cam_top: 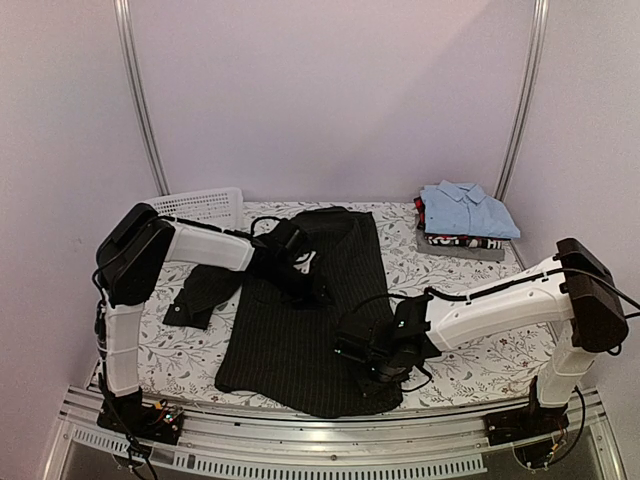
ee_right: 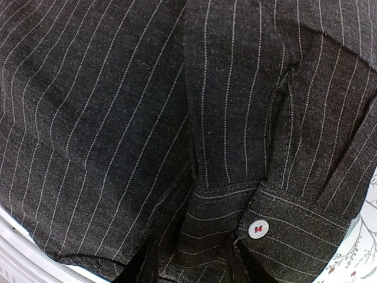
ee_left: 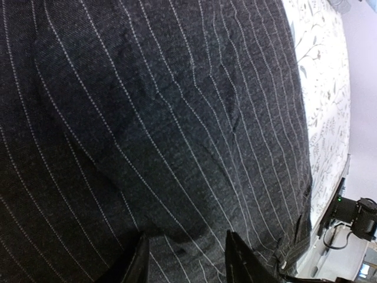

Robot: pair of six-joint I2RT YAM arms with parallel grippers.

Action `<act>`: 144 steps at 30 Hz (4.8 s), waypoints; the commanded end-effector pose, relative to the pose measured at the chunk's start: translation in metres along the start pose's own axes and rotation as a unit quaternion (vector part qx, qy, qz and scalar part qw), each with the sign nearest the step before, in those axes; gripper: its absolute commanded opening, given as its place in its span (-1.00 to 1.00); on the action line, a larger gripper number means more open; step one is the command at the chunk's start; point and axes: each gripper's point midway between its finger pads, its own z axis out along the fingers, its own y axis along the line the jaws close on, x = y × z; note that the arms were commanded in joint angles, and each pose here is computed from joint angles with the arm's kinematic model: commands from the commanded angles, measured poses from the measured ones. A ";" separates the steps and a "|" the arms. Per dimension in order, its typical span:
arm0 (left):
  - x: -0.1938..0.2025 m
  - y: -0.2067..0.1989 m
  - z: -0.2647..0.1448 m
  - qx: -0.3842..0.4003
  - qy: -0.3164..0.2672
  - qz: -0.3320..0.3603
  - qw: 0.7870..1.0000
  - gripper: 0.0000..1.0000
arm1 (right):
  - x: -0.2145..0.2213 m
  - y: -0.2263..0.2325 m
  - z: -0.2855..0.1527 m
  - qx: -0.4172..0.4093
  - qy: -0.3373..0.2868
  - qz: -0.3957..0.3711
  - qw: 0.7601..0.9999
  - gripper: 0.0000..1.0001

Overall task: Fold and stack the long sleeve shirts
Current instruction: Adjust the sleeve of the 1/3-folded shirt, then move the right arm to the center of the board with the 1/3-folded shirt.

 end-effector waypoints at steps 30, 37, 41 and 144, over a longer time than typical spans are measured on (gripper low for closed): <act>-0.035 0.008 0.004 -0.020 -0.037 0.002 0.999 -0.96 | -0.014 0.000 0.000 0.036 -0.017 0.013 0.999 -0.81; -0.040 0.003 -0.006 -0.024 -0.049 0.008 0.998 -1.00 | -0.024 0.010 -0.016 0.017 -0.024 0.002 1.000 -1.00; -0.043 0.004 -0.013 -0.029 -0.057 0.008 0.998 -1.00 | -0.028 0.018 -0.025 -0.001 -0.026 0.000 1.000 -1.00; 0.141 0.065 -0.141 -0.103 -0.050 -0.073 0.991 -0.18 | -0.327 -0.208 0.058 -0.234 -0.177 0.240 0.925 -0.25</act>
